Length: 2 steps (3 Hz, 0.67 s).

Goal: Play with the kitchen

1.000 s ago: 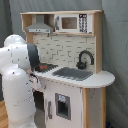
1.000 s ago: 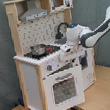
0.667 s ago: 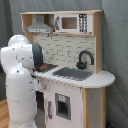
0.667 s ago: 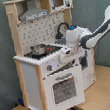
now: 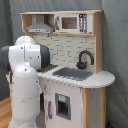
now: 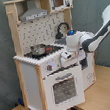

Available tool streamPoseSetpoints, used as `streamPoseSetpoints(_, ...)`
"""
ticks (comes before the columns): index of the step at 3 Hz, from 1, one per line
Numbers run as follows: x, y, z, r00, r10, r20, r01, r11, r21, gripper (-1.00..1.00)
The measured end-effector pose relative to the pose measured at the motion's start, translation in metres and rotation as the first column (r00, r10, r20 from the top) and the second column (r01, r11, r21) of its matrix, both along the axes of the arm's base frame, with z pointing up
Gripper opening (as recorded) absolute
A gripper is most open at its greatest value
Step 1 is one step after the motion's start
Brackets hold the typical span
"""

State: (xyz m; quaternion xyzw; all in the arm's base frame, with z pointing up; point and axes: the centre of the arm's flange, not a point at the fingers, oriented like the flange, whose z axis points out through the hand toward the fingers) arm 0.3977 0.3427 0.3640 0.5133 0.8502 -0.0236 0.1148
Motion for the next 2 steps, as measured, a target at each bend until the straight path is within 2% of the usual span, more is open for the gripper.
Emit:
streamPoseSetpoints(1,-0.0170,-0.0070,-0.0276,0.9976,-0.060,-0.033,0.059,0.998,-0.029,-1.00)
streamPoseSetpoints(2,-0.0259,0.0020,-0.0325,0.9895,-0.141,-0.034,0.141,0.990,-0.007,-1.00)
